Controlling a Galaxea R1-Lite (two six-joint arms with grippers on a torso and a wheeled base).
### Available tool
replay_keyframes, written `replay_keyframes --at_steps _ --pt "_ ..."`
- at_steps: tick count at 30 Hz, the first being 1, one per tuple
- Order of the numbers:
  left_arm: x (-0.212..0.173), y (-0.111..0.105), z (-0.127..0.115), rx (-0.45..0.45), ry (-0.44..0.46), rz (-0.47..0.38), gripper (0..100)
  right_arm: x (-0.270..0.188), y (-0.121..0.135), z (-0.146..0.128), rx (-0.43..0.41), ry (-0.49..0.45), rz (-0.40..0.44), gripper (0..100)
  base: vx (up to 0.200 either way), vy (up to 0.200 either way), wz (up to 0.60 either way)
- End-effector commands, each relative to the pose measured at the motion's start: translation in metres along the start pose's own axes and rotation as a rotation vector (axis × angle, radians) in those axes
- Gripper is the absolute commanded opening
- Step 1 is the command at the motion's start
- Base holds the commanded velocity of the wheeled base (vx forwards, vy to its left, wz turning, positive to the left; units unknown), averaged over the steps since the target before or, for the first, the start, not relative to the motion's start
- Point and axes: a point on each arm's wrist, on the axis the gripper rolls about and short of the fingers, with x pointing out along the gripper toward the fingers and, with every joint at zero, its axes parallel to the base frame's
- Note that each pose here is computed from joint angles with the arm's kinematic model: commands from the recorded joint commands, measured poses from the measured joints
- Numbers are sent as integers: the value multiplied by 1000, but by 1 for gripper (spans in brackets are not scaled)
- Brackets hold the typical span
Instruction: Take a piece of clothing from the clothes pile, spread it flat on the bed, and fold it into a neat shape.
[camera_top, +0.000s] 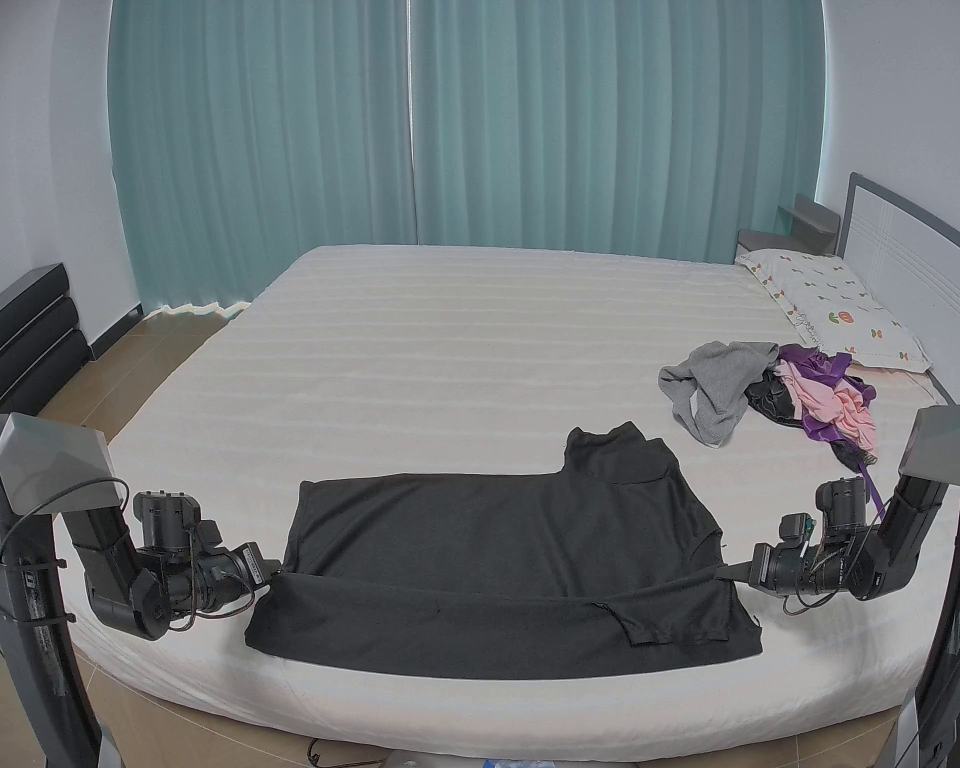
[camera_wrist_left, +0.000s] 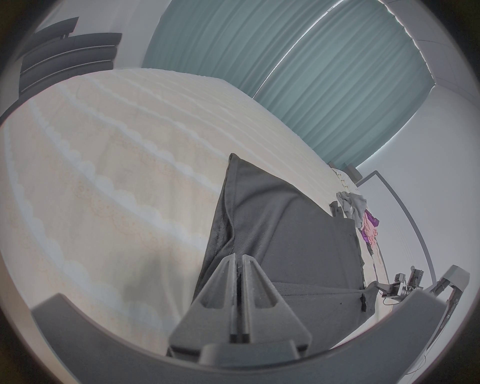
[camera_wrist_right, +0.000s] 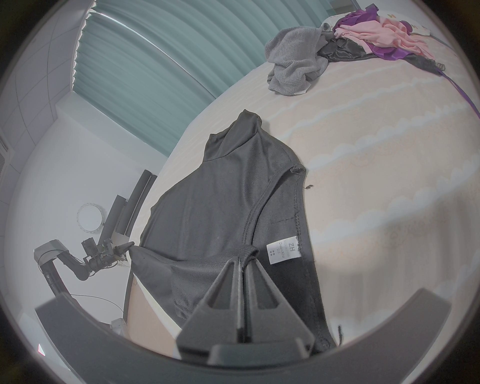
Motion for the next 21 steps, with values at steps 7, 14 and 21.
replay_keyframes --at_steps 7,14,21 --pt "14 8 -5 -12 27 13 100 14 -6 0 -2 16 0 100 0 0 0" --pt "16 9 -8 -18 38 15 100 15 -6 0 -2 18 4 100 0 0 0" --pt "14 9 -4 -111 22 15 100 -15 14 8 63 -45 17 100 0 0 0"
